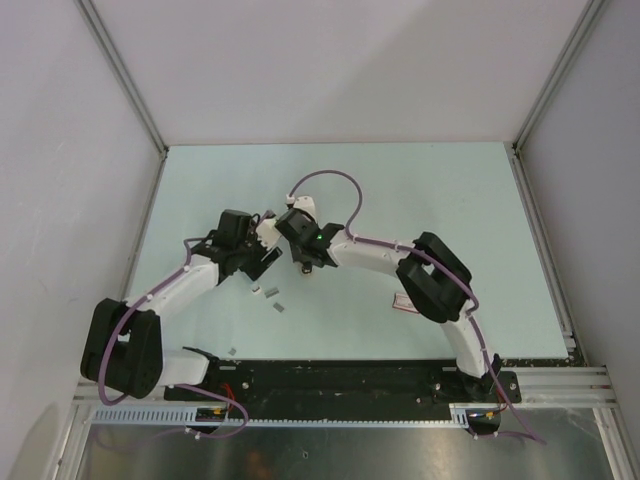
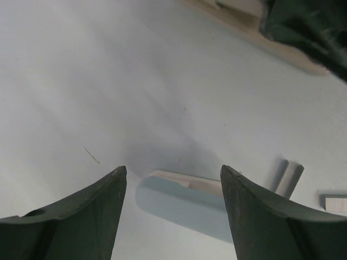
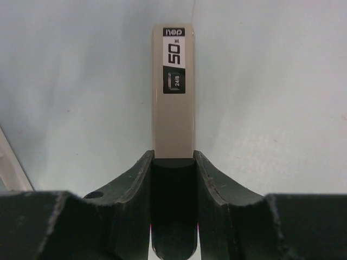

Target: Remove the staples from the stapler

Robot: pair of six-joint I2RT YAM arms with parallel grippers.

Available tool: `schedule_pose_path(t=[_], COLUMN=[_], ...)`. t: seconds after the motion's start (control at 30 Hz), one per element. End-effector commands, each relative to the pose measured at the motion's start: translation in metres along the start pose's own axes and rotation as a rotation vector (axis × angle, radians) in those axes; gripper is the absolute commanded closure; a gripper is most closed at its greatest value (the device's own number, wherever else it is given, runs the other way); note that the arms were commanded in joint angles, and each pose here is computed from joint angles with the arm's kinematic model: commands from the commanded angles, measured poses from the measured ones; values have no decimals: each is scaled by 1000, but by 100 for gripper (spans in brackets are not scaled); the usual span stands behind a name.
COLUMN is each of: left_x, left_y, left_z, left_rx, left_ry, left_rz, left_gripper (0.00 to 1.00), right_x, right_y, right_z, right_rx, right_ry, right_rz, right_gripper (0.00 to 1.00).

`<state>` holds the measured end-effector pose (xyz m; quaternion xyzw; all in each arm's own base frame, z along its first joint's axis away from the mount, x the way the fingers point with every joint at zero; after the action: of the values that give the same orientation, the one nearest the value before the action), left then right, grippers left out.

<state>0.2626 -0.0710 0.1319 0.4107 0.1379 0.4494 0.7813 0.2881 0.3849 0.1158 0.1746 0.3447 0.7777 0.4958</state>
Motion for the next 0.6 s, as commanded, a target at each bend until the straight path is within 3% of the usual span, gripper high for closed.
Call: schedule_pose_path(t=[0.0, 0.13, 0.23, 0.43, 0.57], left_x=[9, 9, 9, 8, 5], left_y=[1, -2, -7, -15, -19], left_z=[2, -2, -4, -10, -25], left_rx=[-25, -11, 5, 39, 85], left_ry=[17, 19, 25, 7, -62], left_rz=[68, 73, 69, 57, 37], left_gripper=[25, 26, 26, 27, 29], right_x=[9, 3, -11, -49, -76], right_y=[0, 10, 29, 82, 106], right_z=[22, 30, 37, 42, 16], right_rx=[-22, -41, -76, -123, -77], right_ry=[-11, -64, -121, -208, -230], right_rz=[28, 61, 101, 123, 60], right_gripper=[62, 40, 31, 29, 29])
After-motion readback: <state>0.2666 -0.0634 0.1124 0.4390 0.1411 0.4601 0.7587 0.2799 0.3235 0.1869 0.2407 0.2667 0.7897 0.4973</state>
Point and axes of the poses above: each gripper's point midway between its finger pads, its own y axis back along the fingers, its own x axis along the line the jaws close on, z = x × y, the point moved 8 cm from there along y, back along the fingers, and after that the axes turned 13 degrees about y, right-handed, at the moved point
